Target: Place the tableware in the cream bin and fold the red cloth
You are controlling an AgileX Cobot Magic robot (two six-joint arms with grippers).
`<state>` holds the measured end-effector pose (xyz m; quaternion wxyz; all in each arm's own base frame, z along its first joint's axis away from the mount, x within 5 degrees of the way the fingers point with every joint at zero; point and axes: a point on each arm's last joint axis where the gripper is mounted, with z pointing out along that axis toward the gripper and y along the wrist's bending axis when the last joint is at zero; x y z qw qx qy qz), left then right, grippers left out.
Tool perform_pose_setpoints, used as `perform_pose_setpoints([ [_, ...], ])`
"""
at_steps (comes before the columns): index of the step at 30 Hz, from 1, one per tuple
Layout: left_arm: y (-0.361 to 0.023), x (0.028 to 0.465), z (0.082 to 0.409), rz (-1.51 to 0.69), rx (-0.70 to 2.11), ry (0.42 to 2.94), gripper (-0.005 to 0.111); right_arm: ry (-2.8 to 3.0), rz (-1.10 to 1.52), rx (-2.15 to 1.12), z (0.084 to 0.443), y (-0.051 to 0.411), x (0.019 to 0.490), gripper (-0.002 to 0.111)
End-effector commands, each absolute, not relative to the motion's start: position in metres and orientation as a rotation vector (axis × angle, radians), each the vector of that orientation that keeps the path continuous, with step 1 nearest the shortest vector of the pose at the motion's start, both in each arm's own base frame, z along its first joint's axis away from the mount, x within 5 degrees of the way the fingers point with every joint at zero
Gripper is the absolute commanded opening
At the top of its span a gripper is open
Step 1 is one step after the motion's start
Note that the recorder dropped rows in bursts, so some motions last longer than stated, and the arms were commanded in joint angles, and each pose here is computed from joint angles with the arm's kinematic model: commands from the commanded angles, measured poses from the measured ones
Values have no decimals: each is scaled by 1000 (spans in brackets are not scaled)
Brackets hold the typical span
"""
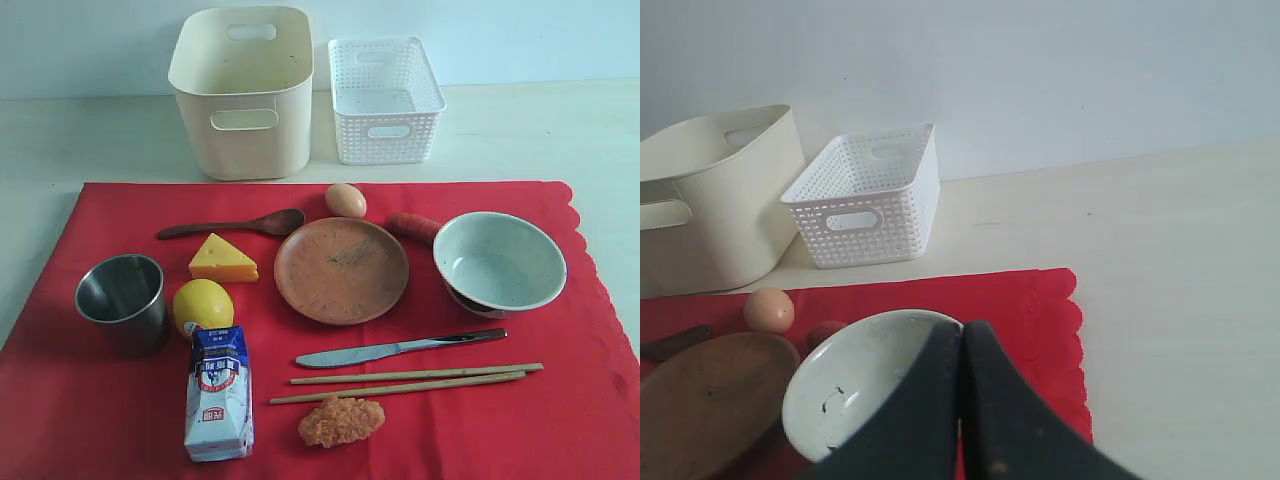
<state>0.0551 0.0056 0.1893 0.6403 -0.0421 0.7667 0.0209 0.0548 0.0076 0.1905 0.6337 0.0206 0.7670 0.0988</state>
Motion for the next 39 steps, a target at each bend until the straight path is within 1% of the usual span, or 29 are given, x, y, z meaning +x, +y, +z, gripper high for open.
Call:
perform_pose_setpoints([
  [1, 5, 55, 189, 39, -95, 1745, 2, 1746, 209, 39, 190, 7, 55, 0],
  [29, 5, 55, 189, 39, -95, 1745, 2, 1746, 209, 39, 190, 7, 55, 0],
  [39, 5, 55, 189, 39, -95, 1745, 2, 1670, 212, 41, 197, 7, 56, 0],
])
